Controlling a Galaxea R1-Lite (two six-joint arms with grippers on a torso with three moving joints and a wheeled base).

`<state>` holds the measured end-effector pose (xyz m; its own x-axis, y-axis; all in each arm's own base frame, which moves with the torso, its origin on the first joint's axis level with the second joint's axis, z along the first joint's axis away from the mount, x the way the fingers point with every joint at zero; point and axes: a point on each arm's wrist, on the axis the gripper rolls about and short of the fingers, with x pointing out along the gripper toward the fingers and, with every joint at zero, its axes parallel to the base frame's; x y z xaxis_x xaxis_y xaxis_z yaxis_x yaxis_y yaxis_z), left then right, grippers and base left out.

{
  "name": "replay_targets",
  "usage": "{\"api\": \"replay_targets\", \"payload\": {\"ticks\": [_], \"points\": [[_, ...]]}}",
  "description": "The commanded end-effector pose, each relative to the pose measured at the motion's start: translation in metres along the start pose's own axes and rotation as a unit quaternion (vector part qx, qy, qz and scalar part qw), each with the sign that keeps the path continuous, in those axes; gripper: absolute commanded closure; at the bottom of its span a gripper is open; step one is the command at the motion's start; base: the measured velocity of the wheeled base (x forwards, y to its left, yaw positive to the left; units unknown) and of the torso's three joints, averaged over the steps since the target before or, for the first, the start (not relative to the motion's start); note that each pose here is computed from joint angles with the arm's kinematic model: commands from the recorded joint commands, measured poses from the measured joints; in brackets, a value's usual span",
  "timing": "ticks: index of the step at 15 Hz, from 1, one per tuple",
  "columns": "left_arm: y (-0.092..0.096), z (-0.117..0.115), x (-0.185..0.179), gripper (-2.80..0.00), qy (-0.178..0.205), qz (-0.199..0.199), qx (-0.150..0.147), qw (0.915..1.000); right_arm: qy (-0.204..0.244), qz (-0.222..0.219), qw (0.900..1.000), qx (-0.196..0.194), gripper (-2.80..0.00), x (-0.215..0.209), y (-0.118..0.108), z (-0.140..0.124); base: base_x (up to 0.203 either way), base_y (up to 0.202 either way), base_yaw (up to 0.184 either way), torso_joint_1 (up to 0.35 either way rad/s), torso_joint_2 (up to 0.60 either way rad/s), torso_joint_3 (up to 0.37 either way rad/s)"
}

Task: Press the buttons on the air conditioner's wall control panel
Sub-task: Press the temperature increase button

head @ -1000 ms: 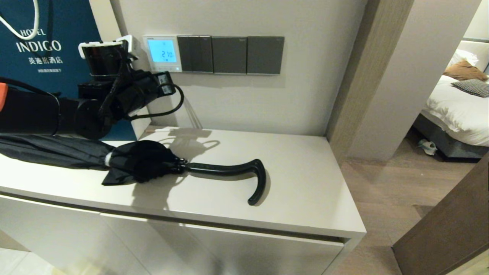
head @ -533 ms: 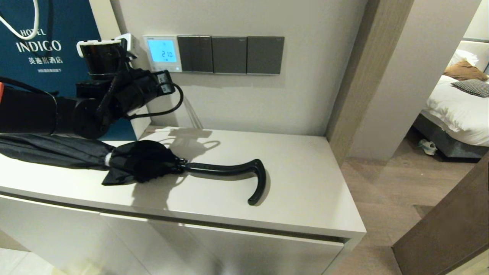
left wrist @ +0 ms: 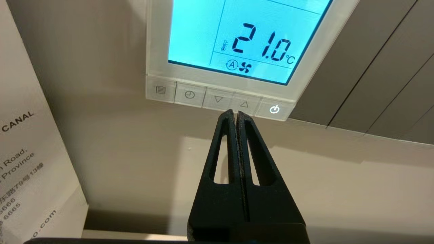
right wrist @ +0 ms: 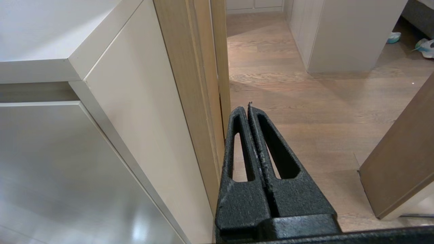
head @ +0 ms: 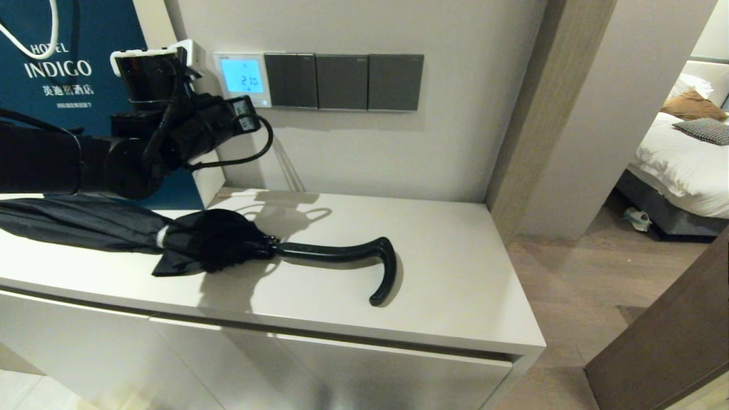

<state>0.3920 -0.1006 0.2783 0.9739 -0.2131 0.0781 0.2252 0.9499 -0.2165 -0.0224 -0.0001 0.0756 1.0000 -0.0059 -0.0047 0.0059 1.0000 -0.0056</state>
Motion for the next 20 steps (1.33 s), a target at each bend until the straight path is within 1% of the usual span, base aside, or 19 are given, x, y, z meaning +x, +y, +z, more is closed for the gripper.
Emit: {"api": "replay_targets", "payload": {"ticks": [1,7,18,20], "points": [[-0.001,0.000,0.001,0.00,-0.002,-0.001,-0.001,1.0000,0.001,0.000,1.000,0.000,0.00,0.000,0.000,0.000,0.000,0.000,0.000,0.000,0.00,0.000],[-0.003,-0.004,0.004,0.00,0.002,-0.004,-0.001,1.0000,0.001,0.000,1.000,0.000,0.00,0.000,0.000,0.000,0.000,0.000,0.000,0.000,0.00,0.000],[-0.005,-0.002,0.005,0.00,-0.001,-0.006,-0.001,1.0000,0.001,0.000,1.000,0.000,0.00,0.000,0.000,0.000,0.000,0.000,0.000,0.000,0.00,0.000],[-0.005,-0.002,0.012,0.00,0.000,-0.005,-0.001,1.0000,0.001,0.000,1.000,0.000,0.00,0.000,0.000,0.000,0.000,0.000,0.000,0.000,0.00,0.000]]}}
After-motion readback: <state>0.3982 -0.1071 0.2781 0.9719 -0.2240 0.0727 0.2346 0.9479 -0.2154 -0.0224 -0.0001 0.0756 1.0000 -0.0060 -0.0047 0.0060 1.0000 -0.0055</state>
